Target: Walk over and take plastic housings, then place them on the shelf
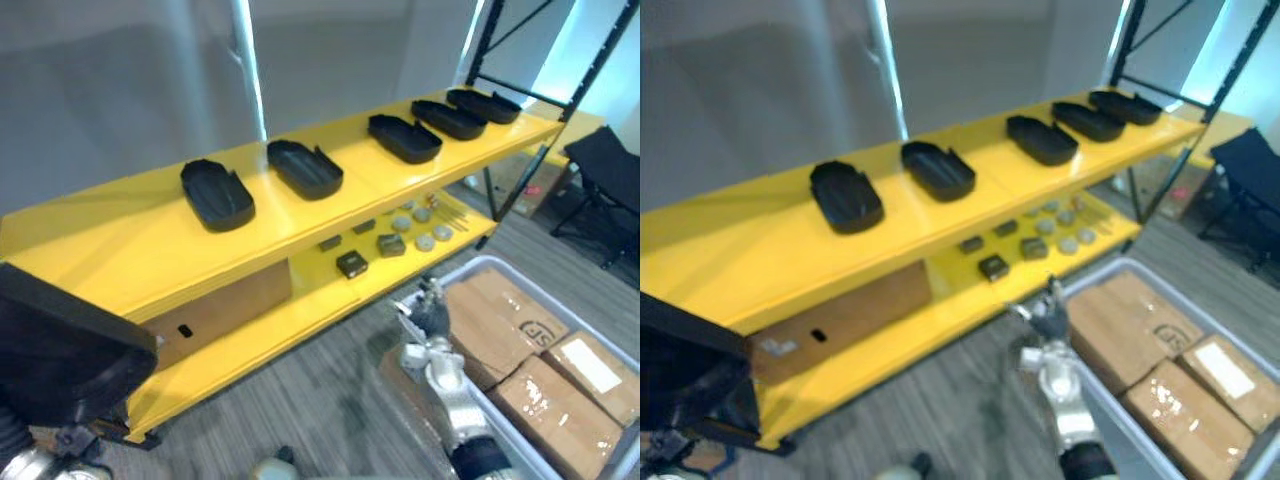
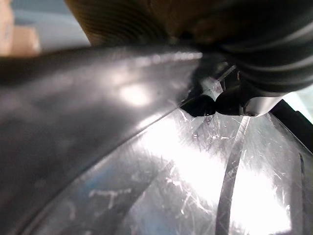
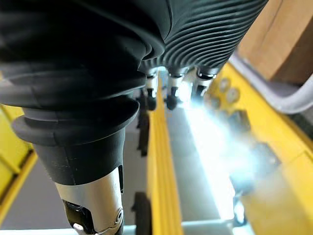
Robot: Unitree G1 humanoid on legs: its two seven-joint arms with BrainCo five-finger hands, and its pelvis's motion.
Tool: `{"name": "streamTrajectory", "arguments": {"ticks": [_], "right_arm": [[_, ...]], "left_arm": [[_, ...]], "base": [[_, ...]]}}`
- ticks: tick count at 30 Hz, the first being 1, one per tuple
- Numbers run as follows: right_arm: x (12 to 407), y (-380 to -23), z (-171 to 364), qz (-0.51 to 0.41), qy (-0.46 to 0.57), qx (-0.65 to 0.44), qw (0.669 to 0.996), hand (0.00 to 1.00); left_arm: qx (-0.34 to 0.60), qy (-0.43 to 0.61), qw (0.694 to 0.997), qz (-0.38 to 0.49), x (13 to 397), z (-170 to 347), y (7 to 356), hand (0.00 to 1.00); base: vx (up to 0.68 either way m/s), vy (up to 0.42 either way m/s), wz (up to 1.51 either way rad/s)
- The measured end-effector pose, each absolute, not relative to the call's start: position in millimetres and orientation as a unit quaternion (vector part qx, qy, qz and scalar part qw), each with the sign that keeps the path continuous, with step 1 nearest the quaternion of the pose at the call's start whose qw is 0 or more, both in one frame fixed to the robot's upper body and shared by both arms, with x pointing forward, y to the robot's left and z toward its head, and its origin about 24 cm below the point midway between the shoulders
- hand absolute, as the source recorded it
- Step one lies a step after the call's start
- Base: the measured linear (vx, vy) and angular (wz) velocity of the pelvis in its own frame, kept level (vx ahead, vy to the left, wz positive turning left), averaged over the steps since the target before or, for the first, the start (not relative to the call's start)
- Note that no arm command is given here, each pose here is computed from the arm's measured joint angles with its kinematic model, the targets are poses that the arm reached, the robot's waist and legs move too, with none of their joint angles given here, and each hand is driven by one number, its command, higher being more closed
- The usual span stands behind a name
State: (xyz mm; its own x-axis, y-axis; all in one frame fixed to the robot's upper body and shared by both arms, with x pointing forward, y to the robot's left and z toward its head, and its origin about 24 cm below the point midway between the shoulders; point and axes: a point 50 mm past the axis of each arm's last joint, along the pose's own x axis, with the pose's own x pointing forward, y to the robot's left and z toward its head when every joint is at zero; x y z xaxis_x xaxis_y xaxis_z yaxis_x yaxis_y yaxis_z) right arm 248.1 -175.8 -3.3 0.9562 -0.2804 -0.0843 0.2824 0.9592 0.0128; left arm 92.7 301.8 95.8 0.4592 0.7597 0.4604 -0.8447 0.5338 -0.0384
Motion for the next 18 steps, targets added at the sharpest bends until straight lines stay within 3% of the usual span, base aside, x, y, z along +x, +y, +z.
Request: {"name": "streamTrajectory", "arguments": {"ticks": [4,18], "right_arm": [[236,-194,-9,-0.182,0.053,0.005,0.982,0.00],[238,-187,-5,-0.121,0.038,0.010,0.992,0.00]], "left_arm": [[0.068,-0.220,0.867,0.442,100,94,296,1.00],[0.075,-0.232,0.872,0.424,107,100,292,1.00]], "base": [[0.01,0.117,0.70],[-0.05,-0.015,0.04]]}}
